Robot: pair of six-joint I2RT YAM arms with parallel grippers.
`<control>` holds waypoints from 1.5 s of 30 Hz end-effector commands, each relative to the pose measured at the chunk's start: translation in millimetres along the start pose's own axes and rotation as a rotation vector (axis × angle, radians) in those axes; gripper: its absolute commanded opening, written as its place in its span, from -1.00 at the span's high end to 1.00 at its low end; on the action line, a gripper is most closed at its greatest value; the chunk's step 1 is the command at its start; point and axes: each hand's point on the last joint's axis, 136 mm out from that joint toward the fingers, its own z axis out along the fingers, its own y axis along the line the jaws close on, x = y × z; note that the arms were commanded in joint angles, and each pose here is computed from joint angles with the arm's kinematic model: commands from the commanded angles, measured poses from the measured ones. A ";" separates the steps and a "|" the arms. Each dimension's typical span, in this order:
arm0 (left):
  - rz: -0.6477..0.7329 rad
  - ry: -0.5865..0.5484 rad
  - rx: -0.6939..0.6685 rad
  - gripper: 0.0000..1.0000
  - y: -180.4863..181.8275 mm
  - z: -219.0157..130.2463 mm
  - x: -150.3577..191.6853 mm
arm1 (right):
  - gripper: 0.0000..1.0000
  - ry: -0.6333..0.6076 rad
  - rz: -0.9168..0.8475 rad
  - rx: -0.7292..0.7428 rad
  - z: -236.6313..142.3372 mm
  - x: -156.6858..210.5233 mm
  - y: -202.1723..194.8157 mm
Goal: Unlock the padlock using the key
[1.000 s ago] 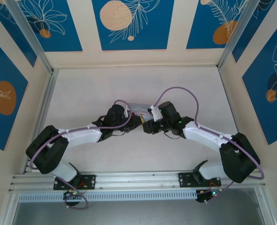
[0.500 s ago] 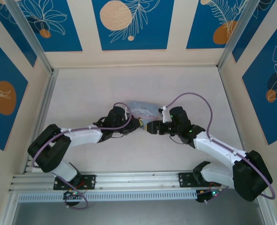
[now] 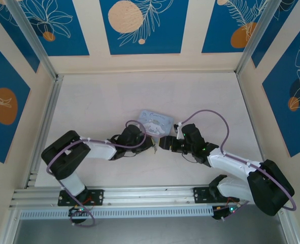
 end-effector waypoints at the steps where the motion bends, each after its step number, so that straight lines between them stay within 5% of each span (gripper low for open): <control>1: -0.033 -0.009 -0.013 1.00 4.0 9.6 1.5 | -0.24 -0.026 0.012 0.005 2.3 -2.6 -1.1; 4: -0.034 -0.015 -0.021 0.92 5.5 8.7 2.3 | -0.24 -0.031 0.017 0.008 3.2 -3.5 -1.6; 13: -0.045 -0.112 -0.056 -0.21 16.5 -25.0 -4.3 | -0.28 -0.024 0.035 0.006 15.1 -5.6 -1.0; 24: 0.034 -0.266 -0.134 -0.92 5.9 -94.8 -30.8 | -0.29 -0.017 0.030 0.032 29.8 -10.1 -1.1; 37: 0.090 -0.300 -0.198 -1.00 -3.6 -123.2 -41.6 | -0.26 -0.026 0.018 0.059 44.9 -80.5 -4.5; 45: 0.167 -0.276 -0.257 -1.00 -9.9 -119.4 -47.3 | -0.21 -0.006 -0.014 0.038 35.8 -53.0 -5.3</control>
